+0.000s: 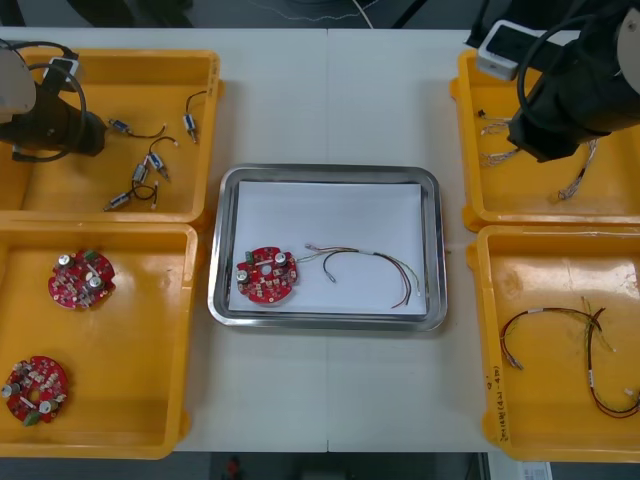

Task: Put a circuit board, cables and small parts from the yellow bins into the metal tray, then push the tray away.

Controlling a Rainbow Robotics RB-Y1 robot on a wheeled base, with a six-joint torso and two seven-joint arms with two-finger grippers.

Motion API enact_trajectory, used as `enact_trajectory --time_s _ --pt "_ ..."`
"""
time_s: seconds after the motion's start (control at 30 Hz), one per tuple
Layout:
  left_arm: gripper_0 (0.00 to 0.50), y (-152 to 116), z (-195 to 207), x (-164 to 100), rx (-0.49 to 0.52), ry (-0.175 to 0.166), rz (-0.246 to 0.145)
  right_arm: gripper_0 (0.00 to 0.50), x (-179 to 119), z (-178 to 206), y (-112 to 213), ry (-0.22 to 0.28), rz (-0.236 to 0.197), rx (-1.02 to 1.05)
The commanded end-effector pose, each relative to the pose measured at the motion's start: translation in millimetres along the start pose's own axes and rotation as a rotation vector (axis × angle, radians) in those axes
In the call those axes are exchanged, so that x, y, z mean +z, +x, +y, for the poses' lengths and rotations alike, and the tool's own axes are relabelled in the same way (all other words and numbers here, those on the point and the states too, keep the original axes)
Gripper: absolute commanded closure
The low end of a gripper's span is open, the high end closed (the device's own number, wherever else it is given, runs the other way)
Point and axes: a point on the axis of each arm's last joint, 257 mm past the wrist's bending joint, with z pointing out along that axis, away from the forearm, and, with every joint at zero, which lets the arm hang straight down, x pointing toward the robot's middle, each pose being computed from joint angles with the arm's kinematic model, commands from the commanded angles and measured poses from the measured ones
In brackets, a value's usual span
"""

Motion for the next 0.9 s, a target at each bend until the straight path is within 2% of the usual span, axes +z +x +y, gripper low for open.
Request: enact_trajectory --time_s 0.03,0.3,0.47,0.7,0.9 --pt "0.497 -13 23 -12 0.156 -0.035 -0.029 0.000 -14 -55 30 0.076 0.022 0.143" --pt "0.500 -7 25 -12 0.167 -0.033 -0.018 0.000 -9 -86 71 0.102 0.092 0.304" --pt "0.500 -3 33 -20 0.177 -0.036 0.013 0.000 -5 -108 87 0.117 0.146 0.407" --pt "0.500 -8 40 -45 0.188 -0.029 0.050 0.000 2 -128 96 0.061 0.178 0.613" --pt "0.500 -16 38 -64 0.190 -0.017 0.061 0.000 10 -137 107 0.043 0.254 0.806"
